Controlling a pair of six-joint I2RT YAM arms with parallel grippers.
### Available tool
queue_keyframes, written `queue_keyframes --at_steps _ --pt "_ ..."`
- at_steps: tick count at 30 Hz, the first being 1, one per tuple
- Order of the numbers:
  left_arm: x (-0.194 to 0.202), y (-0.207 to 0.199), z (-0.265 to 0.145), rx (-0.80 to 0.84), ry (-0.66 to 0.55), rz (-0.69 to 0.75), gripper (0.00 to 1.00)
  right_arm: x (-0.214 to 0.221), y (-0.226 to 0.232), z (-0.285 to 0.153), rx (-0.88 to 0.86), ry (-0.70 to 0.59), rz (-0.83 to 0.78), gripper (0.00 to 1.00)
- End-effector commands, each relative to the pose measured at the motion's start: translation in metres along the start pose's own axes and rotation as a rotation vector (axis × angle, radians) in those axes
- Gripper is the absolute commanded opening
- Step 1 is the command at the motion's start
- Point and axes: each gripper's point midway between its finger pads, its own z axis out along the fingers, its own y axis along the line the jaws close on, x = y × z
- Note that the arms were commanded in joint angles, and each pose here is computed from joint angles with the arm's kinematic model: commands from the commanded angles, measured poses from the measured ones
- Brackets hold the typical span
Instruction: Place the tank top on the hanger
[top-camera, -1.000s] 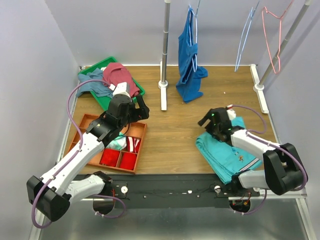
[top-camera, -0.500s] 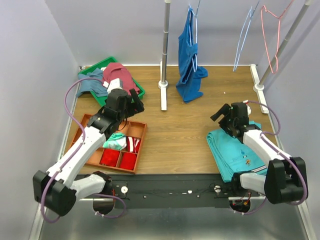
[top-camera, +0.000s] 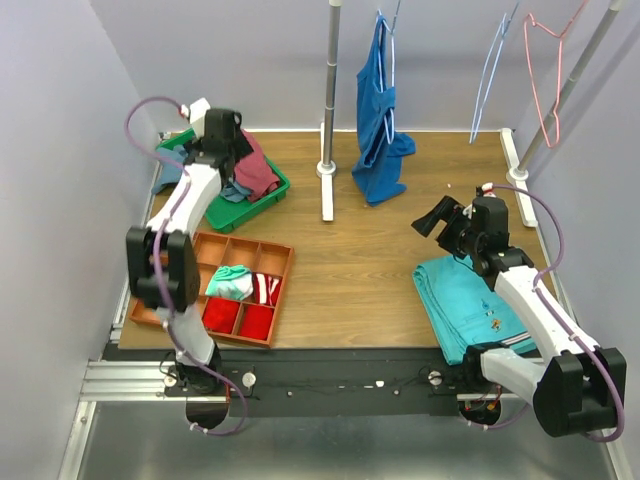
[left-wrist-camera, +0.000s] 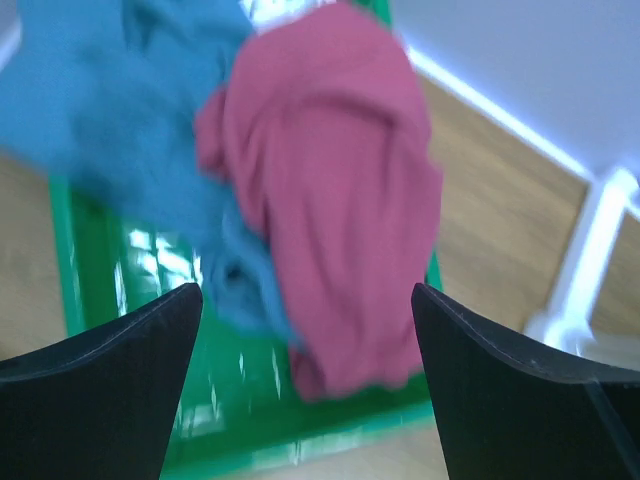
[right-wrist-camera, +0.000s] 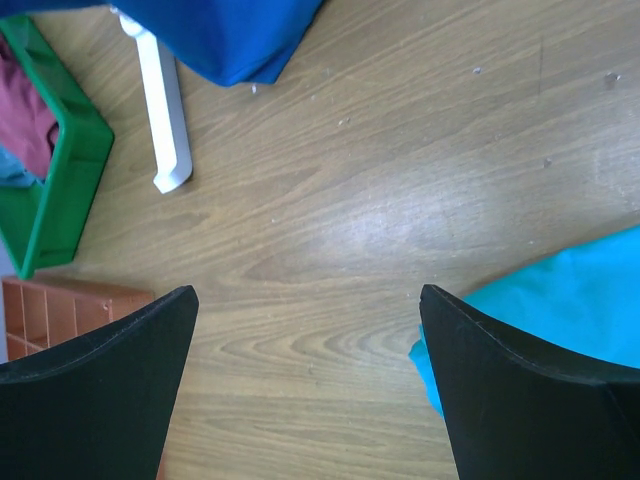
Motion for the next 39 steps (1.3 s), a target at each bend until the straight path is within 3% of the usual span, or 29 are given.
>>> queue_keyframes --at_steps 1,5,9,12,15,18,19,21,28,39 --pt "-0.008 0.003 0.056 -0.085 0.048 0.213 0.92 0.017 0.002 -0.007 -0.044 0.053 -0.046 1.00" --pt "0.012 -0.010 0.098 -0.070 0.125 0.287 0.86 0.014 0.002 -0.009 -0.042 0.043 -0.064 1.00" --pt "0.037 -0.019 0.113 -0.017 0.207 0.287 0.80 0.010 0.004 -0.008 -0.046 0.032 -0.071 1.00" --pt "0.050 -0.015 0.118 -0.023 0.255 0.283 0.70 0.009 0.007 -0.007 -0.059 0.033 -0.066 1.00" --pt "0.047 -0.019 0.116 0.008 0.247 0.270 0.53 0.007 0.010 -0.009 -0.067 0.024 -0.065 1.00" --pt "0.037 -0.030 0.114 0.066 0.231 0.253 0.27 0.005 0.012 -0.010 -0.072 0.023 -0.065 1.00" --pt "0.033 -0.031 0.112 0.072 0.231 0.256 0.12 0.004 0.013 -0.011 -0.073 0.021 -0.066 1.00" --pt "0.017 -0.039 0.106 0.093 0.203 0.251 0.02 0.001 0.015 -0.013 -0.072 0.017 -0.066 1.00" --pt "-0.055 -0.048 0.061 0.122 0.057 0.223 0.00 -0.006 0.022 -0.017 -0.084 0.001 -0.065 1.00" --pt "-0.173 -0.067 -0.069 0.288 -0.253 0.182 0.00 -0.020 0.031 -0.017 -0.094 -0.020 -0.077 1.00"
